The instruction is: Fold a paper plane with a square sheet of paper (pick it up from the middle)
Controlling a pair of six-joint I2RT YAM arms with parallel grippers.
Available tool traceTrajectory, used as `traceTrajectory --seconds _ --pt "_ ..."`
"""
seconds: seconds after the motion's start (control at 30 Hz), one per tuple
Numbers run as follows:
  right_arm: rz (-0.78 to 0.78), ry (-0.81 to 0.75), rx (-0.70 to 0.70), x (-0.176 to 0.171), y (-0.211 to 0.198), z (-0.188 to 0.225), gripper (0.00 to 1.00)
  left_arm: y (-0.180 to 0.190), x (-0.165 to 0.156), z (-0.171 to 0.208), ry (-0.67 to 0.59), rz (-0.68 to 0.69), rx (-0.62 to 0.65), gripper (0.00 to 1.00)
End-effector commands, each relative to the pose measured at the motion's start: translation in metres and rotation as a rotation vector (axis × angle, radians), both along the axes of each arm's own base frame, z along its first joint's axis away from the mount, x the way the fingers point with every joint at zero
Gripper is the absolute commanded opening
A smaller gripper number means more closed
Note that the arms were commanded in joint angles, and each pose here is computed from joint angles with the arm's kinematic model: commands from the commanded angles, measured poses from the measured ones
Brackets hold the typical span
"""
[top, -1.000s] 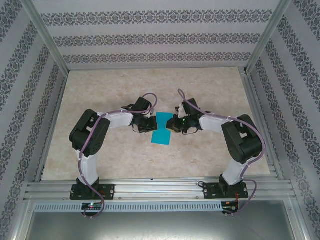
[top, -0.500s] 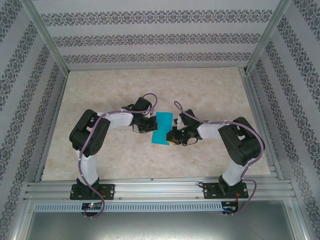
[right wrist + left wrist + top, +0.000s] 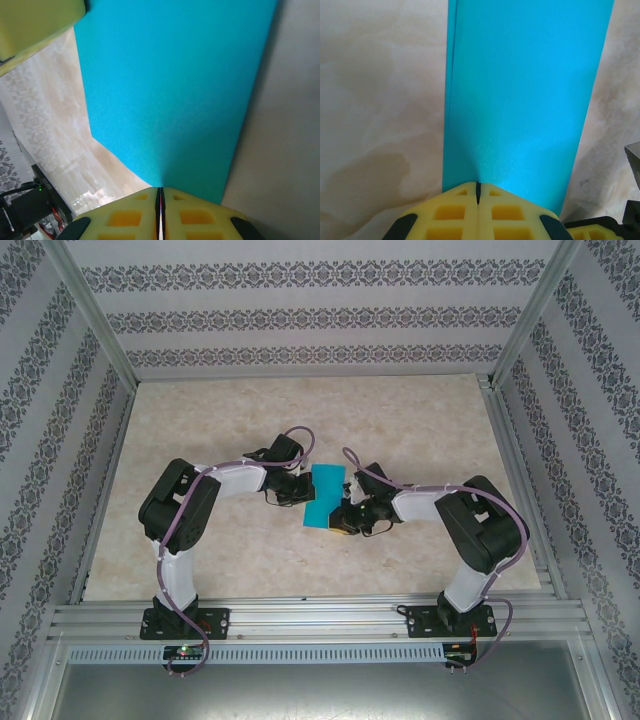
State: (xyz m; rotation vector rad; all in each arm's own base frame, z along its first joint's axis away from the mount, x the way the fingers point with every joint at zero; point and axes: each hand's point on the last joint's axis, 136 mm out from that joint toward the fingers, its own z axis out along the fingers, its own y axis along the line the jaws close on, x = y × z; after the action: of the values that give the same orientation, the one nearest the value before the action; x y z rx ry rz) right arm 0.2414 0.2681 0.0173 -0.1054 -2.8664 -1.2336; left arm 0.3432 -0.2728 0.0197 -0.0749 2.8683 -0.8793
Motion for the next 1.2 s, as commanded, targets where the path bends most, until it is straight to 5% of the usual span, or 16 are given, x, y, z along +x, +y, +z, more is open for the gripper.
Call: traceTrajectory --seconds 0.0,0.13,0.43,0.9,1.17 --pt "-0.021 -0.046 0.076 0.013 0.005 0.030 0.12 0.019 -0.032 -0.025 0.115 -0.008 0.102 0.00" --pt "-0.120 -0.154 0.039 0.064 -0.016 0.058 0.13 0.019 -0.032 -0.027 0.117 -0.010 0.106 0.00" --pt "-0.260 -0.146 0.053 0.159 -0.032 0.048 0.12 0.019 -0.035 -0.028 0.126 -0.018 0.109 0.00" --pt "-0.248 -0.021 -0.076 0.153 -0.044 -0.016 0.13 0.020 -0.036 -0.030 0.134 -0.021 0.111 0.00" --pt "-0.260 -0.111 0.033 0.180 -0.039 0.034 0.13 0.020 -0.036 -0.030 0.131 -0.023 0.112 0.00"
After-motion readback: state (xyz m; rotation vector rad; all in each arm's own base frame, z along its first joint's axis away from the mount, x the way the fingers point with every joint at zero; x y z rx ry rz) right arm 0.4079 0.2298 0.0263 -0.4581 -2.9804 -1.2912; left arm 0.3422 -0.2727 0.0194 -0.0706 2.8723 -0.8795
